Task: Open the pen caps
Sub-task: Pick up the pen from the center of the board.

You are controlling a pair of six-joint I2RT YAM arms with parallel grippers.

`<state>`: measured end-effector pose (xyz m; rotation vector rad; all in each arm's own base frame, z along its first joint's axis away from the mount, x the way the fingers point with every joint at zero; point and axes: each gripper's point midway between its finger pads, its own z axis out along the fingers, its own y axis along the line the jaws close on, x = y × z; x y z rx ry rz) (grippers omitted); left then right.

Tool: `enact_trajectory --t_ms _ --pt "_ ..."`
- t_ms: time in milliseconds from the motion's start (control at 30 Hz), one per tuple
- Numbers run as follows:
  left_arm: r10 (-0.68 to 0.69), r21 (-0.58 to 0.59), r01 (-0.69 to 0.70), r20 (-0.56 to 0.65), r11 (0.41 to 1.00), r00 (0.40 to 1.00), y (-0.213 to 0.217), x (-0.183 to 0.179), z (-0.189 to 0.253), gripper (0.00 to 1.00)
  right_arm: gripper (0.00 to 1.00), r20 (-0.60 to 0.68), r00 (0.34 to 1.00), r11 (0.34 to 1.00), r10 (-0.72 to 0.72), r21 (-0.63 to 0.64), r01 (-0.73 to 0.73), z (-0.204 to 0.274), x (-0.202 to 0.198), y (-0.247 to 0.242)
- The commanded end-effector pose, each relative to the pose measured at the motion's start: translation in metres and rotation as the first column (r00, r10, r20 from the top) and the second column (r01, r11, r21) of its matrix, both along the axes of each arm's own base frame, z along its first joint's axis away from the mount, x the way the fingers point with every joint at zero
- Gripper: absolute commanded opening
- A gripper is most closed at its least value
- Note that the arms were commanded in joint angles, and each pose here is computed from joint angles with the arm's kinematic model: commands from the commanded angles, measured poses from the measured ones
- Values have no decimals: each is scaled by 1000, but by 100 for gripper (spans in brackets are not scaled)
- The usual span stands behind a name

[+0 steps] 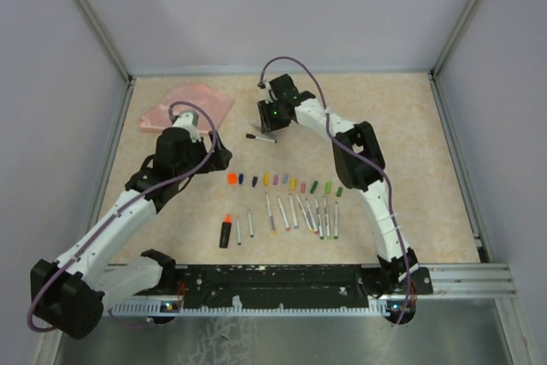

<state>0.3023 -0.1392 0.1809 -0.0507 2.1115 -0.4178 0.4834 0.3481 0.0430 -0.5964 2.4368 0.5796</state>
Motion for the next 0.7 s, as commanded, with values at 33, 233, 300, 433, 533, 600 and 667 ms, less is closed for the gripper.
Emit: enact_trajectory --t_ms 33,233,300,433,533,600,667 --pt "-5 -23 5 1 1000 1000 -1 1 5 98 36 24 1000 1000 -7 4 7 2 13 1" --pt "-9 -30 9 -3 999 1000 -2 1 5 98 30 19 1000 1000 -2 -28 2 -5 11 -4" --pt "-7 -32 7 -6 999 1000 -2 1 4 98 24 22 1000 999 -5 -48 6 -6 10 -8" --pt "-11 -38 11 -7 999 1000 -3 1 4 98 21 25 999 994 -26 -105 28 -10 8 -21" --pt "-17 -44 16 -9 999 1000 -4 2 3 98 13 31 998 987 -49 -155 53 -10 6 -33" --pt "-21 -49 21 -11 999 1000 -6 2 3 98 10 35 997 980 -62 -185 67 -10 4 -40" --pt "-25 -54 24 -12 998 1000 -6 2 2 97 7 40 997 976 -69 -206 76 -7 1 -47"
